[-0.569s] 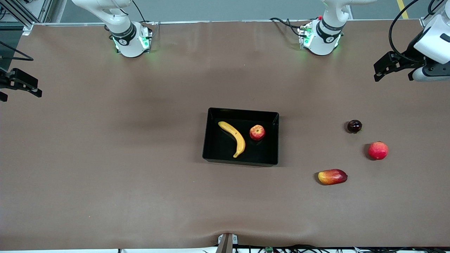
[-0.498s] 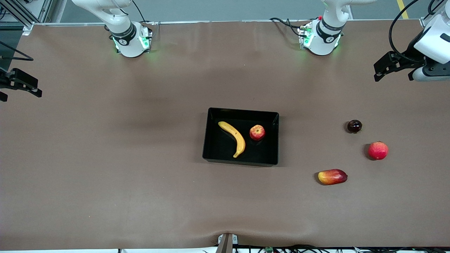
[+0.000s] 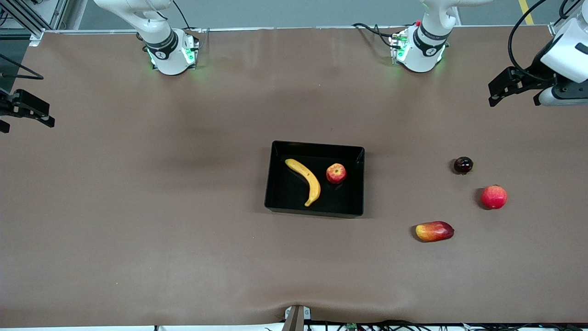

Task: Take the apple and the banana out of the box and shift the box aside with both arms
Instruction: 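Reach the left gripper down to the red apple in the tray, then grasp the red apple with the left gripper and lift it out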

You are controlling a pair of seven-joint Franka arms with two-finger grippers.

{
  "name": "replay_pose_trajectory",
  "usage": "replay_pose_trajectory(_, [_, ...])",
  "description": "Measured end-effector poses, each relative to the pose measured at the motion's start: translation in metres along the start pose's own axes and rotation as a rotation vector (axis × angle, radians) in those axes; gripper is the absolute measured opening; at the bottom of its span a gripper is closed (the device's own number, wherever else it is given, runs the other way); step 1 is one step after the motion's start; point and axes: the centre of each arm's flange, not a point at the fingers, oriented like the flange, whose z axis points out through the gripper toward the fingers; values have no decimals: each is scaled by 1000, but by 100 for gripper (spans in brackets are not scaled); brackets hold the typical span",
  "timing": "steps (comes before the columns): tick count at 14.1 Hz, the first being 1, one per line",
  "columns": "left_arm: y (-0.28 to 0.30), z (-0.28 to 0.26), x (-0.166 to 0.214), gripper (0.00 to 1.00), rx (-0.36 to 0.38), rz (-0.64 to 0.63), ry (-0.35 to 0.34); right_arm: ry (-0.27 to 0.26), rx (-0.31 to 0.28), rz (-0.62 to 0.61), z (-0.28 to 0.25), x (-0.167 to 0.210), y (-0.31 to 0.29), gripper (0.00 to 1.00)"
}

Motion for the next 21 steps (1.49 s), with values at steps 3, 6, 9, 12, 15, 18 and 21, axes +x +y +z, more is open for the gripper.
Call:
replay_pose_trajectory(3, [20,35,18,100,-2,32,-46,0,0,0,0,0,0,100])
replay_pose_trajectory(6, [87,69,33,100,-9,19,-47,-1,0,1,0,0,1,100])
replay_pose_trajectory(9, [146,92,36,100,-26,-34,-34,-3,0,2,2,1,1,100])
replay_pose_trajectory(12, [194,135,44,100,-42,-142,-44,-5,1,3,3,1,2,100])
replay_pose_trajectory(15, [252,204,52,100,-65,-261,-64,-6,1,4,3,1,2,100])
replay_pose_trajectory(18, [297,269,51,100,-75,-340,-94,-6,1,4,3,1,2,100])
replay_pose_trajectory(21, [317,317,48,100,-67,-394,-126,-7,1,4,4,2,2,100])
